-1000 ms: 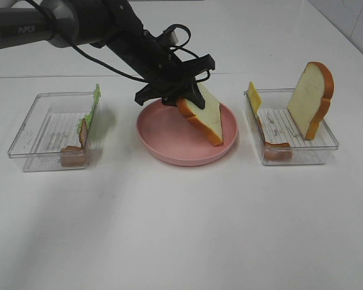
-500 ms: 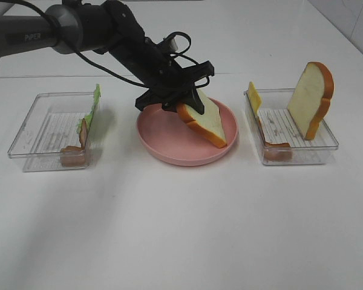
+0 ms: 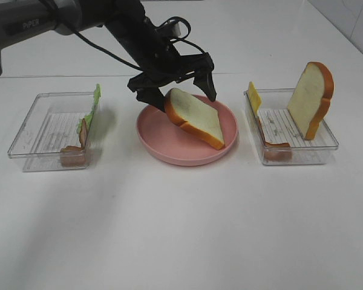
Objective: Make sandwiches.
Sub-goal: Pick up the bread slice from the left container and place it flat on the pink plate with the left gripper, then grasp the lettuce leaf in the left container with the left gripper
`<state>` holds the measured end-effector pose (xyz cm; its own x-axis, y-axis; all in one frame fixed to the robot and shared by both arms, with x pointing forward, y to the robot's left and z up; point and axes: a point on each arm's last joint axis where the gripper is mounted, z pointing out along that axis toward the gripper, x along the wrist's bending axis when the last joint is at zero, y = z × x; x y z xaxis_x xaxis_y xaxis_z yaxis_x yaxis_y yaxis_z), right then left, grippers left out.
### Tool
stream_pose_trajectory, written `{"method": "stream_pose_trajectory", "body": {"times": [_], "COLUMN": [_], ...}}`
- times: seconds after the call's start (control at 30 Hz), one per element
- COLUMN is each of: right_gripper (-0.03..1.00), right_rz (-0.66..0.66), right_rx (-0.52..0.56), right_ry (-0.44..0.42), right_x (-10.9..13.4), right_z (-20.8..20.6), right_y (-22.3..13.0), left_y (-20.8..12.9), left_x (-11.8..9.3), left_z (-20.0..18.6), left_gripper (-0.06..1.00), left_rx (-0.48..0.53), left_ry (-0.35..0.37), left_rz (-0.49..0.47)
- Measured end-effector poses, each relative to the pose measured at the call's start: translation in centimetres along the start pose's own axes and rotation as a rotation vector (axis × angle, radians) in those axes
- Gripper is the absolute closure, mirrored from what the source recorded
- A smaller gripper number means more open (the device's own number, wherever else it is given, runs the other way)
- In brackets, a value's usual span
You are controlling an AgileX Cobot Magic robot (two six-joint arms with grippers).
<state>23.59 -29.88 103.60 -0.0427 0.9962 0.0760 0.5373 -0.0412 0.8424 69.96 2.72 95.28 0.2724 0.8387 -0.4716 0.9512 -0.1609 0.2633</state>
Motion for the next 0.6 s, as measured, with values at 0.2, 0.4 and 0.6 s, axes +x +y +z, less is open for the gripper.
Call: {"method": "stream_pose_trajectory", "body": {"times": [0.2,0.4,0.6], "right_gripper": [0.01,0.01,0.01], "right_rz": [0.0,0.0,0.0], "right_rx": [0.0,0.0,0.0], "right_ry": [0.0,0.0,0.0], "right_x": [0.0,0.0,0.0], "right_z": [0.0,0.0,0.0], "right_y": [0.0,0.0,0.0], "left_y": [0.9,1.6,1.8], "left_x": [-0.6,-1.5,-0.5], "left_z": [-2.7,-5.4,-11.0], "left_gripper": [-0.04,-0.04,-0.04], "left_rx": [-0.02,-0.088,-0.154], "left_ry": [0.1,0.127,0.184], "left_rz": [0.069,0.1,0.099]}}
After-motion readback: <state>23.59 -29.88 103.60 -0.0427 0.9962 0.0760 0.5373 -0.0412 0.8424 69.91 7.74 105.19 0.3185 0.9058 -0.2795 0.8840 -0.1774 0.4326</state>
